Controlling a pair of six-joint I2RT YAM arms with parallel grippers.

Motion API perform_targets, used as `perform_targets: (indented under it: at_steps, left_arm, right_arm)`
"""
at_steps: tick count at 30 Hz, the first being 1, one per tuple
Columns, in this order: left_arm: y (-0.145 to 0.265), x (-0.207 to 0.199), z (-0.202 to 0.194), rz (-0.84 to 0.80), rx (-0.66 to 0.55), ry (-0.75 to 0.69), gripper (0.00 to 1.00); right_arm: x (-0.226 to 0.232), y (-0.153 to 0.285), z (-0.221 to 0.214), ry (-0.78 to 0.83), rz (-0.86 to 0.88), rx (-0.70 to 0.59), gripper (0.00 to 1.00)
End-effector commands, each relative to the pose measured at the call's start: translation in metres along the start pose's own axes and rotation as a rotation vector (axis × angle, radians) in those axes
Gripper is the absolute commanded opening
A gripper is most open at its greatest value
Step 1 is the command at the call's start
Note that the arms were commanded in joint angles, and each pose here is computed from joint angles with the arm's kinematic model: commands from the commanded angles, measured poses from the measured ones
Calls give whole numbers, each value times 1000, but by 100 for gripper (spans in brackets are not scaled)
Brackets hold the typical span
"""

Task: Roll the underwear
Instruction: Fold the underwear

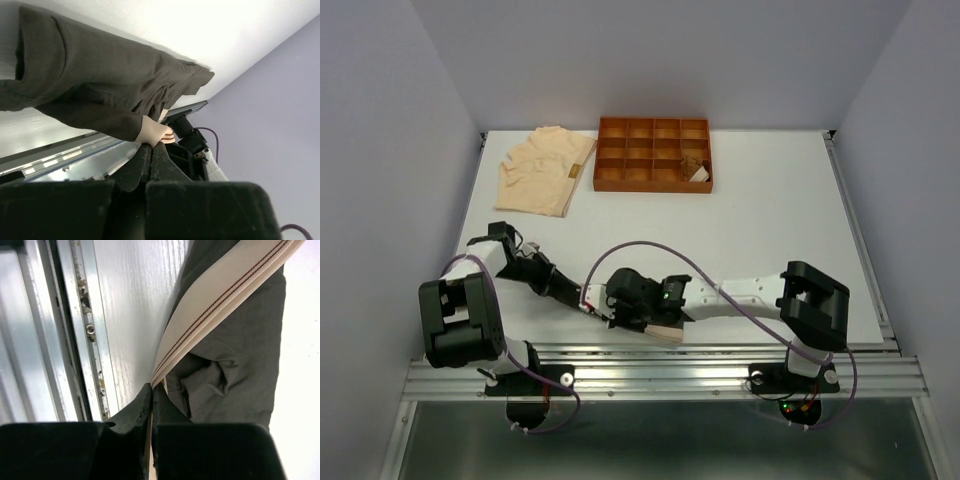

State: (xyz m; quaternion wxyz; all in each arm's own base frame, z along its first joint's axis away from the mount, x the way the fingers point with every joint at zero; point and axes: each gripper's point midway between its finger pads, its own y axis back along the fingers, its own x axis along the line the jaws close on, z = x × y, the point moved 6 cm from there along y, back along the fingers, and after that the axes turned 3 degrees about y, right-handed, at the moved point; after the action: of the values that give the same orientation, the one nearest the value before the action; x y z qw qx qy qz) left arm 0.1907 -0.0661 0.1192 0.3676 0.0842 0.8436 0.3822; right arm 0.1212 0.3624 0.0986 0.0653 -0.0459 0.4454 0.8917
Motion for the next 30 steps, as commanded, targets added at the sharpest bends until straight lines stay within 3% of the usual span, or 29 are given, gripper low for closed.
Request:
perform_targets:
  at_steps: [1, 4, 6, 9, 25, 30]
  left_arm:
    - [10, -11, 8, -4, -51, -82, 0]
    - [7, -8, 9, 5, -37, -84, 0]
    - [2, -2, 11, 20, -27, -78, 0]
    - [1, 0, 13, 30, -30, -78, 0]
    - [1, -11, 33, 7, -94, -115, 0]
    - [3, -14, 38, 13, -116, -119, 0]
  right_arm:
    - [-4, 23, 10, -44, 241, -5, 1]
    - [-20, 19, 13, -97, 327, 21, 1]
    - [-28, 2, 7, -118, 474, 108, 1]
    - [-37, -4, 8, -102, 482, 136, 1]
    - [-84, 2, 28, 40, 643, 14, 1]
    - [-100, -11, 21, 26, 652, 42, 1]
